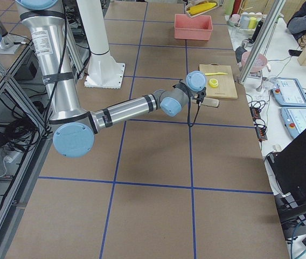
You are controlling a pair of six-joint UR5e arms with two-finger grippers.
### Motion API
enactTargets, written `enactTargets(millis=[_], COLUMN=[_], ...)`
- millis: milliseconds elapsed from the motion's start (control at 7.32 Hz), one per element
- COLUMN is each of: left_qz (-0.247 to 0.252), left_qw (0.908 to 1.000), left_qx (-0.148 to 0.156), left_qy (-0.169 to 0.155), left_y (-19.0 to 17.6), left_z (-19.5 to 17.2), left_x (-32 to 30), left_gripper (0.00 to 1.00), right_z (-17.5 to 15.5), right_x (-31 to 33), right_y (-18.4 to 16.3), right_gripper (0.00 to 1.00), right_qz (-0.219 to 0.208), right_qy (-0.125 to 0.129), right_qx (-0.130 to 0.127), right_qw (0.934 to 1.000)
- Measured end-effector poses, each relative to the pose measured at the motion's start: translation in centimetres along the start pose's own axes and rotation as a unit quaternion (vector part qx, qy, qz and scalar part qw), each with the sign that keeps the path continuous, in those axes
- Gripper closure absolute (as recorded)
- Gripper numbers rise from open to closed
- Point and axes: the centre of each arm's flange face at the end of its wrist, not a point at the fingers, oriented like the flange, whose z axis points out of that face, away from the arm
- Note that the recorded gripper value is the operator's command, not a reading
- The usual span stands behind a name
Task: Sweep and dump trash into bin
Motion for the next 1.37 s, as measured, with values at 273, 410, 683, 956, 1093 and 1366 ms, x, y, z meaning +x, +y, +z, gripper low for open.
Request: enactTargets(millis=[273,410,683,956,1093,1366], left_qz=[0.019,0.030,0.051,0.050,0.045,0.035], left_qw=[0.9997,0.9993,0.9982,0.9980,0.9982,0.9982], left_qx=[-0.013,-0.019,-0.029,-0.038,-0.040,-0.047], left_qy=[-0.007,-0.009,-0.008,-0.002,0.003,0.015], left_y=[7.1,10.4,16.0,20.8,22.2,22.2], left_z=[-1.0,-1.4,-1.7,-1.7,-1.3,-0.7], left_x=[-0.4,-1.0,-2.4,-3.4,-4.0,-6.2], left_gripper=[1.00,1.00,1.00,1.00,1.00,1.00], right_z=[0.3,0.4,0.5,-0.3,-1.0,-2.5], right_x=[2.3,3.5,5.2,6.4,5.8,4.3], right_y=[0.0,0.0,-0.3,-0.6,-0.3,1.8], right_gripper=[1.00,1.00,1.00,1.00,1.00,1.00], right_qz=[-0.064,-0.107,-0.182,-0.211,-0.192,-0.127], right_qy=[0.029,0.048,0.090,0.133,0.156,0.211], right_qx=[0.019,0.028,0.035,0.003,-0.026,-0.104], right_qw=[0.9973,0.9927,0.9785,0.9684,0.9685,0.9636])
